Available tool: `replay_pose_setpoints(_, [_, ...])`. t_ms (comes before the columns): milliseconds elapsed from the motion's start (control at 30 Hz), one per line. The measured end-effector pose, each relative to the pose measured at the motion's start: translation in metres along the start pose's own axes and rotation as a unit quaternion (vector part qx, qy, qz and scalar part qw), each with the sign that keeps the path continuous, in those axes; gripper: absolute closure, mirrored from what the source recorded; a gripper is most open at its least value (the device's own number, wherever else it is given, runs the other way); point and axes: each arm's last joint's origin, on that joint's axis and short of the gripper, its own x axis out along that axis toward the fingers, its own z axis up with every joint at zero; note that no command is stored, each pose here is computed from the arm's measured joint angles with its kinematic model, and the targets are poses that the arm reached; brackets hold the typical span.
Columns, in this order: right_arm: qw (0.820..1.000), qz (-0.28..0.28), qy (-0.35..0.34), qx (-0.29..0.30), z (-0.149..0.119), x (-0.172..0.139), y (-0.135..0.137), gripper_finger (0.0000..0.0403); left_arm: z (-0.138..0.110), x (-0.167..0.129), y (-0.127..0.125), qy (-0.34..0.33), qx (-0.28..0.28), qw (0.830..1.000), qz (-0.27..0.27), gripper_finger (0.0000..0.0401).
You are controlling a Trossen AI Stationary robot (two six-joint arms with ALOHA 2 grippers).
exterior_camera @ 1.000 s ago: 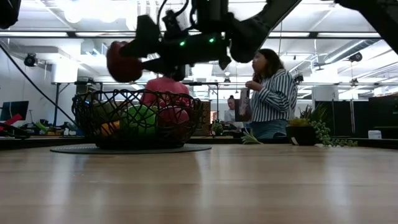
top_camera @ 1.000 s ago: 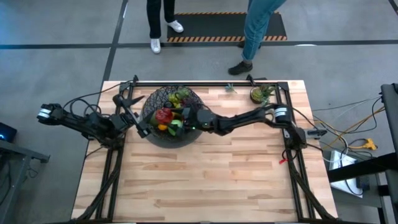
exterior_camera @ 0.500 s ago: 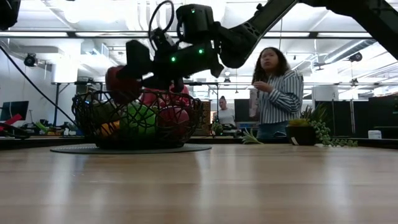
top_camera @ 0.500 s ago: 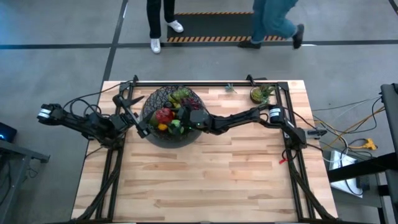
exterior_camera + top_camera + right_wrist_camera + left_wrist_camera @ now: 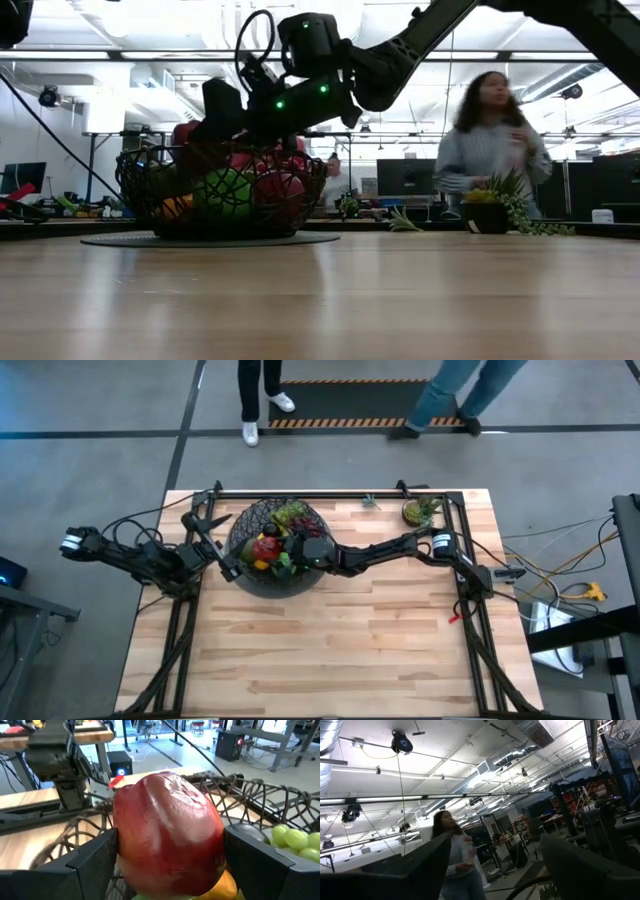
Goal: Build produce basket
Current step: Put the red apple into the basket
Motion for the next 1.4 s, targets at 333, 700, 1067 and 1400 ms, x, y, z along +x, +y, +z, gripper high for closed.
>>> replay_pose_setpoints(333, [1.000,-0.006,0.003,-0.027,0.000,0.000,-0.001,0.0076,0.000,0.000,0.000,0.000,0.000,1.000,0.000,0.0113])
replay_pose_setpoints(700, [0.983,-0.003,0.029,-0.182,0.015,0.002,0.002,0.0076,0.000,0.000,0.000,0.000,0.001,1.000,-0.001,0.0113])
replay_pose_setpoints(1067, [0.903,0.028,0.089,-0.419,0.043,0.004,0.012,0.0076,0.000,0.000,0.000,0.000,0.001,1.000,-0.001,0.0113])
replay_pose_setpoints(1400, [0.927,0.026,0.118,-0.355,0.057,0.005,0.013,0.0076,0.000,0.000,0.000,-0.001,0.005,1.000,-0.002,0.0113])
